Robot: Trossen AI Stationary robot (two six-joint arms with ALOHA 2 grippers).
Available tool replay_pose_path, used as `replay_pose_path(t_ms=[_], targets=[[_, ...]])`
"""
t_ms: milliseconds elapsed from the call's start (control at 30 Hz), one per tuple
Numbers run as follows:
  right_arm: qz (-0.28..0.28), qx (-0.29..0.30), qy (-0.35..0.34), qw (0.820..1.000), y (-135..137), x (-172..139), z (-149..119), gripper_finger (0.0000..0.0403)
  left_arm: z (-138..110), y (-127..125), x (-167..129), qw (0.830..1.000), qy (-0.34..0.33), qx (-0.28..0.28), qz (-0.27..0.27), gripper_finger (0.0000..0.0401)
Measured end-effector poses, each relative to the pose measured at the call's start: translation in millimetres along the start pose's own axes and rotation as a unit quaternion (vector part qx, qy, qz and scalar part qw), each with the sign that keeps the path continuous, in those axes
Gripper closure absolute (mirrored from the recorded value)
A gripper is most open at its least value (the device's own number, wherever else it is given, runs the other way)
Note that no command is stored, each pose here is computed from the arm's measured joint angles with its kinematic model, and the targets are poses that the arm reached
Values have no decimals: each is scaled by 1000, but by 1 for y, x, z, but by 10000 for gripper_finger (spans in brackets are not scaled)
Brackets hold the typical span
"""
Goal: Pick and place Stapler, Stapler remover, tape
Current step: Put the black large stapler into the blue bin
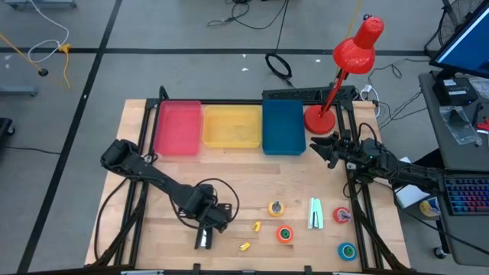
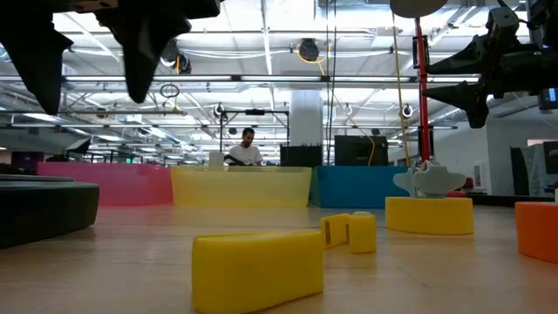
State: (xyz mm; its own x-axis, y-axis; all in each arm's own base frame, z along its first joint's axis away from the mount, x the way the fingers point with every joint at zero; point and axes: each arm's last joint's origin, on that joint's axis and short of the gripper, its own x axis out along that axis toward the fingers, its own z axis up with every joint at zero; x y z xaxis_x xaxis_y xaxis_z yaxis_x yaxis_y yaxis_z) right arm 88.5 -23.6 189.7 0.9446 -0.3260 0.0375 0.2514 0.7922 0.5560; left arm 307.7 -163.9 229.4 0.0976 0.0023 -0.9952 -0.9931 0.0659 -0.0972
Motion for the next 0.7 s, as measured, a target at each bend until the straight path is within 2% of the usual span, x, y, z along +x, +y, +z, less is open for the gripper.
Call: replay_pose_path(t_ms=[133,300,533,700], targets=[[0,0,0,1000,0,0,0,206,0,-2,0,1000,-5,3,-13,34],[0,0,0,1000,0,0,0,206,-2,-3,6,1000,4,-20,0,7],[0,0,0,1000,0,0,0,206,-9,-8,31,998,42,-30,47,8],[-1,0,-1,1000,0,0,0,206,-9,-9,34,997,33,-43,50,8]])
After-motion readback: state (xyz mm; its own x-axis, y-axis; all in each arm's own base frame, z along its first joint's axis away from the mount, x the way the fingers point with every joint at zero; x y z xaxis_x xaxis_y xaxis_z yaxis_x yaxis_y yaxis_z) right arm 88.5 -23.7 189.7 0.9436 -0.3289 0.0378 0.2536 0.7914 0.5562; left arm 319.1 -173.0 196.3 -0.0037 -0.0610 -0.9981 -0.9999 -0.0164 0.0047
